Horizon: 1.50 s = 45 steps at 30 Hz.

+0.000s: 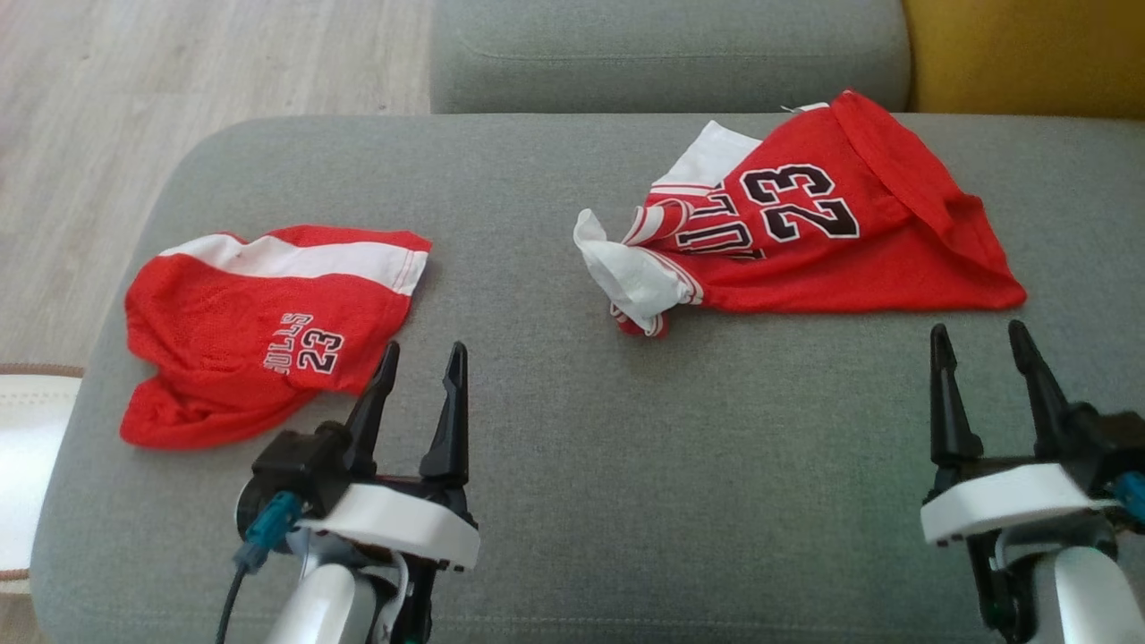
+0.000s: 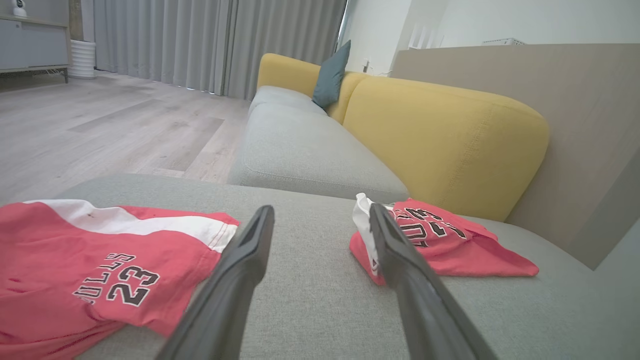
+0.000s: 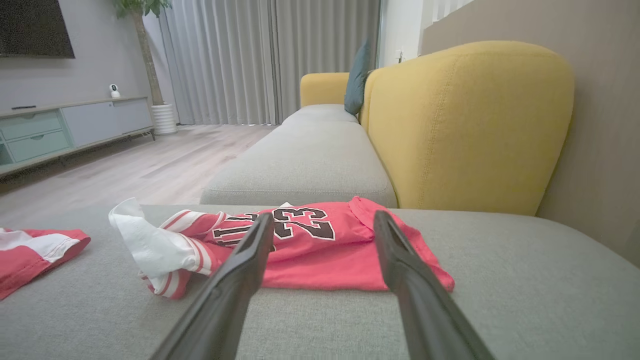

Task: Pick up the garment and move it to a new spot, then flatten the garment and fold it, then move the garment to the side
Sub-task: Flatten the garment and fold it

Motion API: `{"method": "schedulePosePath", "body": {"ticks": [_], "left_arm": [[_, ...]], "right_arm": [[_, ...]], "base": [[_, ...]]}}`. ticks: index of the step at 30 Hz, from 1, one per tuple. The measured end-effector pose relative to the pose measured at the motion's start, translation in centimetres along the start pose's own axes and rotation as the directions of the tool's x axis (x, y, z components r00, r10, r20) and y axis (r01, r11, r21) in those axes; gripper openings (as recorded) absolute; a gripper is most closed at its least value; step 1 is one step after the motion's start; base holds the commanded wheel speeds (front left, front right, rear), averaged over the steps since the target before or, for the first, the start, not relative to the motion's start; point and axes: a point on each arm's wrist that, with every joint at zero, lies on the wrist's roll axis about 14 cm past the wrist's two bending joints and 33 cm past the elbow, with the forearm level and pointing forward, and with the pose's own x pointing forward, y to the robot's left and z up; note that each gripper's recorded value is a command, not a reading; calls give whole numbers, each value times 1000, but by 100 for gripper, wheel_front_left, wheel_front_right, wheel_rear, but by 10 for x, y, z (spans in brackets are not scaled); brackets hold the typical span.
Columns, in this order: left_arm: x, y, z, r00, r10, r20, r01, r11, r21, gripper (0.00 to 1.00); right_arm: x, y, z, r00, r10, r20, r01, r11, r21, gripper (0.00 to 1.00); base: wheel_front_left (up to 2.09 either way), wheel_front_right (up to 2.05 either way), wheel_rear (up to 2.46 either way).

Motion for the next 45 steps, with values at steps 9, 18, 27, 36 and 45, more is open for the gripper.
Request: {"method": "schedulePosePath", "body": {"ticks": [9,18,27,36,45], "left_arm": [[6,-2,-13,999,-13,-38,13,1000,-9,100],[39,-19,-44,986,-111,-121,113,994,11,100],[102,-45,-74,952,-209,-222,223,974,40,100],[141,-52,-111,899,-203,-387,263,958,110,100],[147,-46,-130,874,-174,-453,225,973,60,0]], "right_arm": [[3,-3,7,1000,-8,20,8,1000,12,100],[16,-14,11,999,-37,21,37,999,-1,100],[20,-25,-1,998,-65,-19,65,998,-20,100],[17,-36,-8,994,-96,-42,95,995,-33,100],[18,-46,-5,992,-121,-29,120,992,-41,100]], "base": [[0,0,0],[0,0,0],[0,0,0],[0,0,0],[0,0,0]]}}
